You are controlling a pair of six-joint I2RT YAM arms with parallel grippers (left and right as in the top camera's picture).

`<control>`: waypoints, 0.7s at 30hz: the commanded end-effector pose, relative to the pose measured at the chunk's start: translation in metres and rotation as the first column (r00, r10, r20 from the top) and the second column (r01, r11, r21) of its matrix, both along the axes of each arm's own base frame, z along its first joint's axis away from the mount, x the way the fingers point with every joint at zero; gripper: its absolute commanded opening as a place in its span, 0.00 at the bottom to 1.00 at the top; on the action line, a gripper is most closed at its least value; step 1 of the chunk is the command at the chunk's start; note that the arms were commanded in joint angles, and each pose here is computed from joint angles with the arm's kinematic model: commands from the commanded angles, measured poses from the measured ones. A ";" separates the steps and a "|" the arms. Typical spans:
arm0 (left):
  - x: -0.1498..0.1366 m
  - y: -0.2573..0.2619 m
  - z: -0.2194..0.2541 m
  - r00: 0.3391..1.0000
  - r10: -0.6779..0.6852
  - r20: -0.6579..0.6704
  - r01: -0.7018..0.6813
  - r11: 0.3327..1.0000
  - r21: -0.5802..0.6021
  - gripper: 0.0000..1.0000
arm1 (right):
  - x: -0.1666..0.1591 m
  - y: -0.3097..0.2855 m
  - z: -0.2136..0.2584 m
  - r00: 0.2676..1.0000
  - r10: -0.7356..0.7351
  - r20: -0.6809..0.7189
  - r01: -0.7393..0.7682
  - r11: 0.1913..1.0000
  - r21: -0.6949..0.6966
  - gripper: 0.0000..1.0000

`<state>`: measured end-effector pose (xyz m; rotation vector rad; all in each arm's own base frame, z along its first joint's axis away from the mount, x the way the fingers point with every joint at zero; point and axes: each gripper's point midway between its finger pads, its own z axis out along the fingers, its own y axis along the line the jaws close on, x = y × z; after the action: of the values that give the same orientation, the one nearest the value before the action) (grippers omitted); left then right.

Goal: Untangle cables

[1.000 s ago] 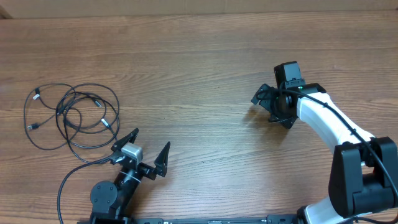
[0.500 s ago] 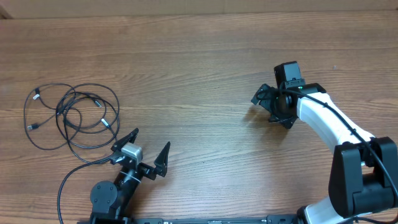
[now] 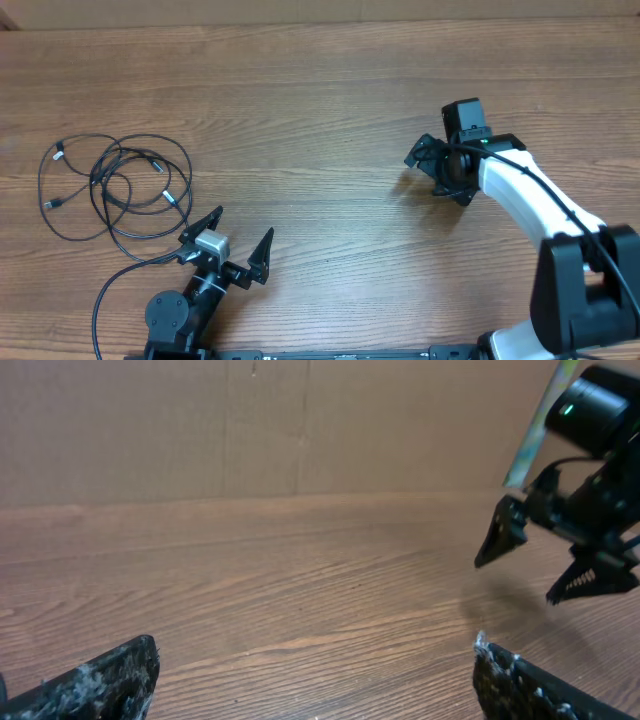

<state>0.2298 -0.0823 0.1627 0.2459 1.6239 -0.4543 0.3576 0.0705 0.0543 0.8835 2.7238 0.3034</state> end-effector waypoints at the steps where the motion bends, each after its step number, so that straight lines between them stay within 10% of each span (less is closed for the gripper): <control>1: 0.000 0.000 0.001 1.000 0.002 0.015 -0.002 1.000 0.013 1.00 | 0.009 0.000 0.069 0.979 -0.003 0.202 -0.001 1.000 0.023 1.00; 21: 0.000 0.000 0.001 1.000 0.002 0.015 -0.002 1.000 0.013 1.00 | -0.120 -0.022 0.331 0.505 -0.082 0.859 -0.072 0.988 0.136 1.00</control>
<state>0.2297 -0.0824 0.1630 0.2463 1.6227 -0.4545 0.2537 0.0533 0.3682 0.5476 1.8068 0.7326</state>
